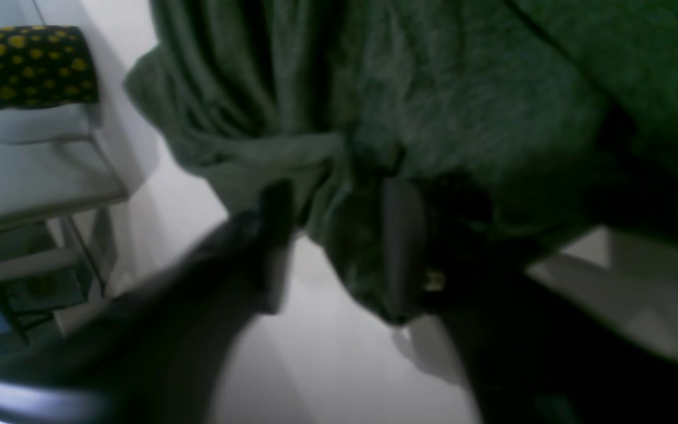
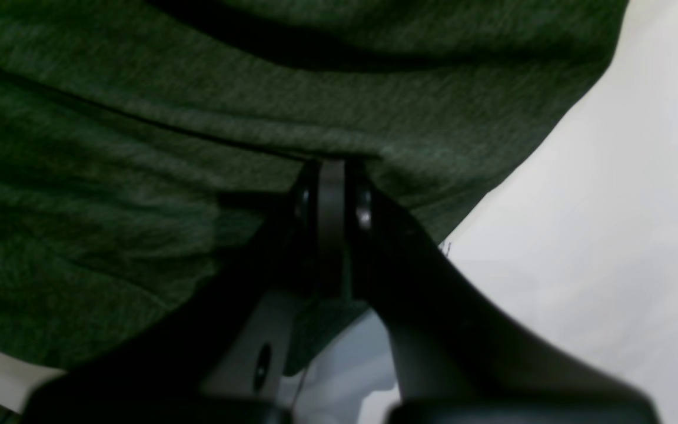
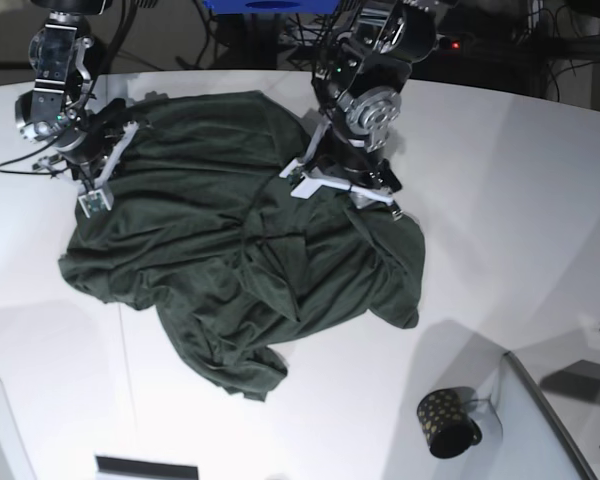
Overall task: Layout the t-shirt on the table in an organized manner, then fold the t-shirt properly
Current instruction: 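Grasp the bunched fabric with the left gripper and drag it outward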
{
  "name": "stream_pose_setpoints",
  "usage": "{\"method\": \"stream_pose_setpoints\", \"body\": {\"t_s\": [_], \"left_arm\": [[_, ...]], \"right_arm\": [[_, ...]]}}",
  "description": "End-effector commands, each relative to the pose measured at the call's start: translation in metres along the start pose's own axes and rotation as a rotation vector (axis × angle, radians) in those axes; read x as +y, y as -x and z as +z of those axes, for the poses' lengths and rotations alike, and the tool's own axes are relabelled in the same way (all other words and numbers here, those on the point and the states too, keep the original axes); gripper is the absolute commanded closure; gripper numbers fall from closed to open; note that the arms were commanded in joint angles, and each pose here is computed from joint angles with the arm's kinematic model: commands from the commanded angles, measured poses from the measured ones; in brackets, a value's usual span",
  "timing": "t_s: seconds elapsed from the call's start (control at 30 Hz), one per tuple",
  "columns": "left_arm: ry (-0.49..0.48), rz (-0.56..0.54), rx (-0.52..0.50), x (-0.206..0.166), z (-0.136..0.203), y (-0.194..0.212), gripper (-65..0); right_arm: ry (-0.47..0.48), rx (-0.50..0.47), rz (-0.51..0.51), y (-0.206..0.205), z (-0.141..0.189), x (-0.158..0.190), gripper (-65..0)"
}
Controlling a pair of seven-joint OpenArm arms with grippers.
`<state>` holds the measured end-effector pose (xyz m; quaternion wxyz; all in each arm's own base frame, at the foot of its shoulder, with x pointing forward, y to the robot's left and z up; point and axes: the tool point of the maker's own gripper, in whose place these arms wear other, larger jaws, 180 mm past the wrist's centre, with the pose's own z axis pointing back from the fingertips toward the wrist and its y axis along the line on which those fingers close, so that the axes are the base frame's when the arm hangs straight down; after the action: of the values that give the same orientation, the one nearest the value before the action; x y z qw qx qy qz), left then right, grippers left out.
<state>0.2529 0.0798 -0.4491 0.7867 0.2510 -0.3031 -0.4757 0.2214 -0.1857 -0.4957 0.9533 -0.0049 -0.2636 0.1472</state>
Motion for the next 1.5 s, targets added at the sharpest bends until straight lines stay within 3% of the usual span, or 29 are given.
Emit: {"method": "stream_pose_setpoints", "body": {"t_s": [0.0,0.07,0.23,0.43,0.5,0.77,1.03,1.17,1.23,1.4,1.47], "left_arm": [[-0.039,-0.001,-0.016,0.011,0.006,-0.001,-34.6],[-0.034,-0.008,-0.01,0.007,0.013,0.007,-37.7],[-0.061,0.052,0.045,0.02,0.013,0.032,-37.5],[-0.07,0.433,-0.016,0.07,0.004,0.025,-37.2],[-0.055,0.504,-0.035,0.076,0.002,0.02,-37.2],[0.113,0.758,-0.086,0.086,-0.024,-0.016,-37.2],[0.254,0.843,-0.022,0.06,-0.061,-0.017,-37.2],[0.307,0.96,-0.018,0.055,-0.066,-0.013,-37.0],[0.308,1.026,-0.027,0.062,-0.067,-0.011,-32.7],[0.312,1.072,-0.027,0.064,-0.067,-0.006,-12.8],[0.312,1.068,-0.019,0.061,-0.067,-0.003,-10.0]], "right_arm": [[0.02,0.027,0.009,0.006,0.002,-0.006,-1.5],[0.02,0.027,0.009,0.006,0.002,-0.006,-1.5],[0.03,0.034,0.019,0.008,0.003,-0.013,-1.5],[0.031,0.032,0.02,0.008,0.004,-0.013,-1.5],[0.035,0.025,0.022,0.005,0.005,-0.014,-1.5],[0.048,0.004,0.031,-0.001,0.011,-0.016,-1.5],[0.044,0.013,0.029,0.005,0.011,-0.014,-1.5],[0.044,0.015,0.029,0.006,0.011,-0.014,-1.5],[0.044,0.015,0.029,0.006,0.011,-0.014,-1.5],[0.043,0.014,0.03,0.005,0.011,-0.013,-1.5],[0.043,0.014,0.03,0.005,0.011,-0.013,-1.5]]}}
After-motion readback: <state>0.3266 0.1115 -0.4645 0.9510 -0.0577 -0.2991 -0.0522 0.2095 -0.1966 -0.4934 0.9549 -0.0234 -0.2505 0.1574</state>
